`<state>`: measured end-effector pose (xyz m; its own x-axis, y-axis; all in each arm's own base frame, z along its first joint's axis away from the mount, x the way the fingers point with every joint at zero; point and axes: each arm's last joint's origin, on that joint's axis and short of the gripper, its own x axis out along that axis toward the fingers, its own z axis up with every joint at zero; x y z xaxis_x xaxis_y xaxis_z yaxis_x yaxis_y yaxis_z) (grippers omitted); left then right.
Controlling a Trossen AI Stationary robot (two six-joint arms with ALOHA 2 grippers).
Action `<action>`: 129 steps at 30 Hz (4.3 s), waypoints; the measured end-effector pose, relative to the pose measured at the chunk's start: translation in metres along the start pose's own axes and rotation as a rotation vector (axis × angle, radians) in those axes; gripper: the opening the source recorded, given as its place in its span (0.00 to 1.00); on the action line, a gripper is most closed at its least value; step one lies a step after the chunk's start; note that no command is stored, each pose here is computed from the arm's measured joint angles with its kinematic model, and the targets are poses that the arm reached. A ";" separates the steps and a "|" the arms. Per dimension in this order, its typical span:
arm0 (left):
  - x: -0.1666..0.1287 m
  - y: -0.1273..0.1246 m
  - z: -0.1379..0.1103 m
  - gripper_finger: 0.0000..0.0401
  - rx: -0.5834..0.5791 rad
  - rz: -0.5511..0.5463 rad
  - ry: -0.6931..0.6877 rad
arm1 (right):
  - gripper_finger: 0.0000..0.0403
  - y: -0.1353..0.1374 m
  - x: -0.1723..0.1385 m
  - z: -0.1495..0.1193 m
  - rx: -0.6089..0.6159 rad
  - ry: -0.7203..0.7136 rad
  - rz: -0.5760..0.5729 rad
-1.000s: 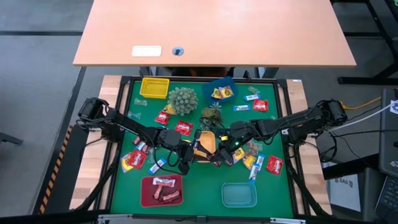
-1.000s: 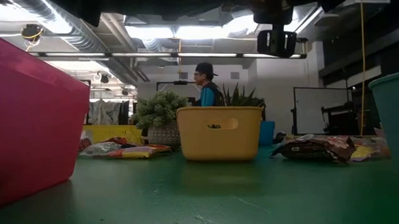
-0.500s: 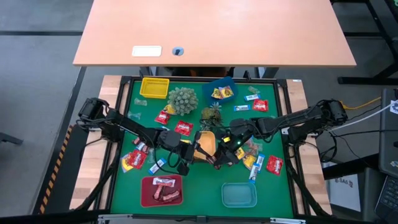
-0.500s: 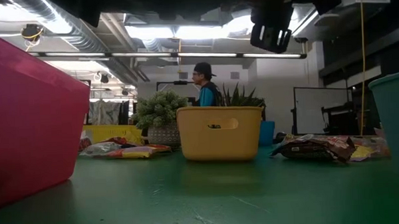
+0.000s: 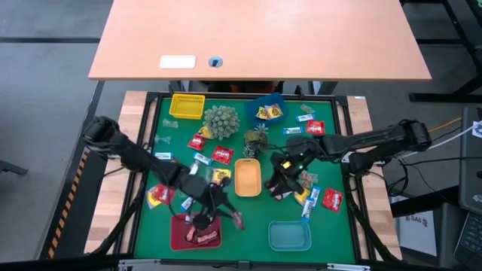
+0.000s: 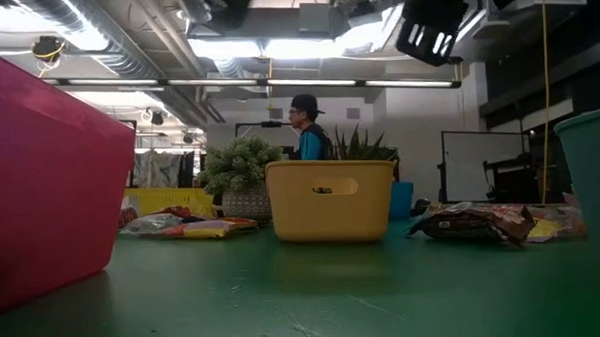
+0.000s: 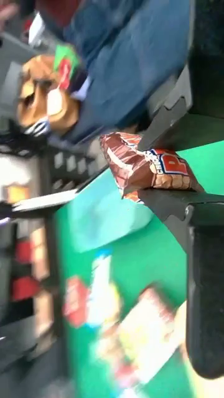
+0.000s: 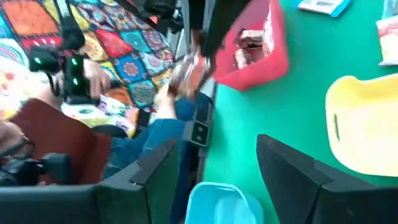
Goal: Sort candy
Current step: Put the brown chocolate bar into the red bin, then put the blue chocolate bar into the light blue bin
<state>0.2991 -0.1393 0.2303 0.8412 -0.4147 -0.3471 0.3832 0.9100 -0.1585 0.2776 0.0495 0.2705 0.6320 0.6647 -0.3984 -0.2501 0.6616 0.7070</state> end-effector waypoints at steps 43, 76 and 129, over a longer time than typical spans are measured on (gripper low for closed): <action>-0.027 -0.045 -0.056 0.21 -0.879 0.256 0.548 | 0.53 -0.021 -0.009 -0.034 -0.045 0.250 -0.359; -0.015 -0.042 -0.033 0.42 -0.873 0.139 0.302 | 0.53 -0.021 -0.047 -0.042 0.033 0.273 -0.561; -0.010 0.010 -0.002 0.42 -0.357 0.374 -0.034 | 0.53 -0.129 -0.024 -0.091 0.176 0.464 -1.033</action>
<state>0.2934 -0.1260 0.2307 0.9099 -0.0558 -0.4110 -0.0949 0.9366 -0.3374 0.2277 -0.0202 0.1356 0.1349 -0.0792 -0.9877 0.3601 0.9326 -0.0256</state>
